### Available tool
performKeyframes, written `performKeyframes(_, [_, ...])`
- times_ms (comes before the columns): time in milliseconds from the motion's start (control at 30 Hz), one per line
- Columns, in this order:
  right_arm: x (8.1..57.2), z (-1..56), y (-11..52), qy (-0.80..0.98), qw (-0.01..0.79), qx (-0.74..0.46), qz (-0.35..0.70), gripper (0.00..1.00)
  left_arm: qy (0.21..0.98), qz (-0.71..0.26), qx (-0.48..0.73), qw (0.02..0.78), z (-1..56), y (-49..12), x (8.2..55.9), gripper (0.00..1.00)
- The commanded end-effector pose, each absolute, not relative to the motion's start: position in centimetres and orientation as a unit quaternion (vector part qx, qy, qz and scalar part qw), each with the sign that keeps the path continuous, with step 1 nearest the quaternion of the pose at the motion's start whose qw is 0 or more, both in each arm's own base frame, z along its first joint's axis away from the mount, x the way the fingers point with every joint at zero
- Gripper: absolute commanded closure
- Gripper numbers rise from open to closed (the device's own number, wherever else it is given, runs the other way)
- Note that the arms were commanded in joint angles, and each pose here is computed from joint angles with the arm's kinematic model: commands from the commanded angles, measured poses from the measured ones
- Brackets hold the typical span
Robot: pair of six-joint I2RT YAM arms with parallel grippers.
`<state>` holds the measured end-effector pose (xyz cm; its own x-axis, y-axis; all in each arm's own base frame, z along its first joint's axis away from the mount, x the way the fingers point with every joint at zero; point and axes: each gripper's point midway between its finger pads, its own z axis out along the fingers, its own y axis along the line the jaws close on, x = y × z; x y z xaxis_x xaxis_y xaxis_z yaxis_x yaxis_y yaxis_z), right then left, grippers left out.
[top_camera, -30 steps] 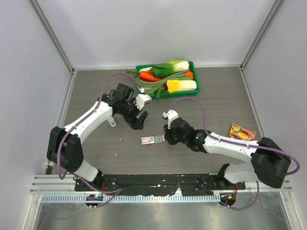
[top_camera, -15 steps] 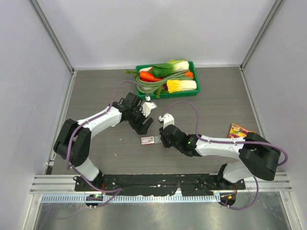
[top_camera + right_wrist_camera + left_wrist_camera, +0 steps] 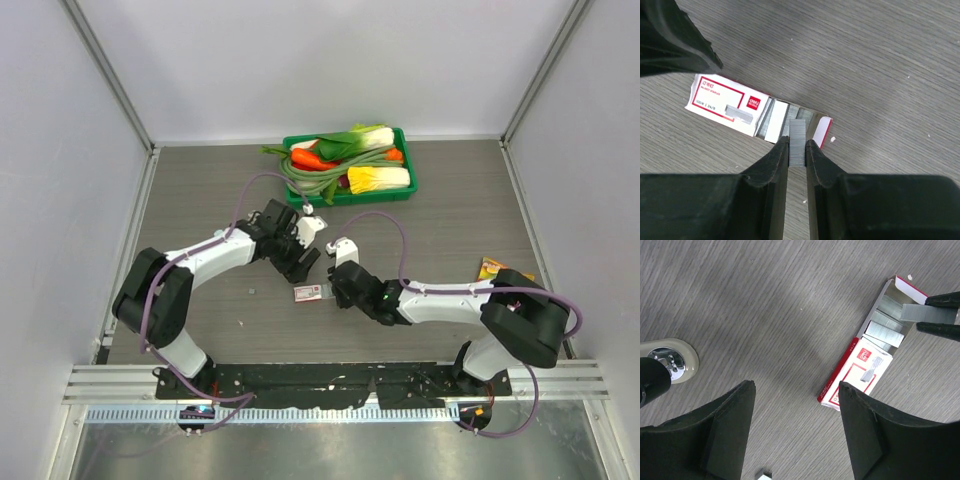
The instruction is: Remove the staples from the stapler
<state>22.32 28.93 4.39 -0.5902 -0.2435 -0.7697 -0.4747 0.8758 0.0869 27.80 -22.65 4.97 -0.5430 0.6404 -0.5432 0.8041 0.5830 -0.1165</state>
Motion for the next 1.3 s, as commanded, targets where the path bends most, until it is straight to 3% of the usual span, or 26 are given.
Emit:
performKeyframes(0, [23.9, 6.7, 31.1, 0.865, 0.438, -0.179, 0.165, 0.99, 0.856, -0.179, 0.418, 0.248, 5.1, -23.3, 28.2, 0.29])
performKeyframes(1267, [24.0, 4.7, 31.2, 0.882, 0.41, -0.19, 0.134, 0.96, 0.85, -0.172, 0.431, 0.25, 5.1, -23.0, 27.5, 0.3])
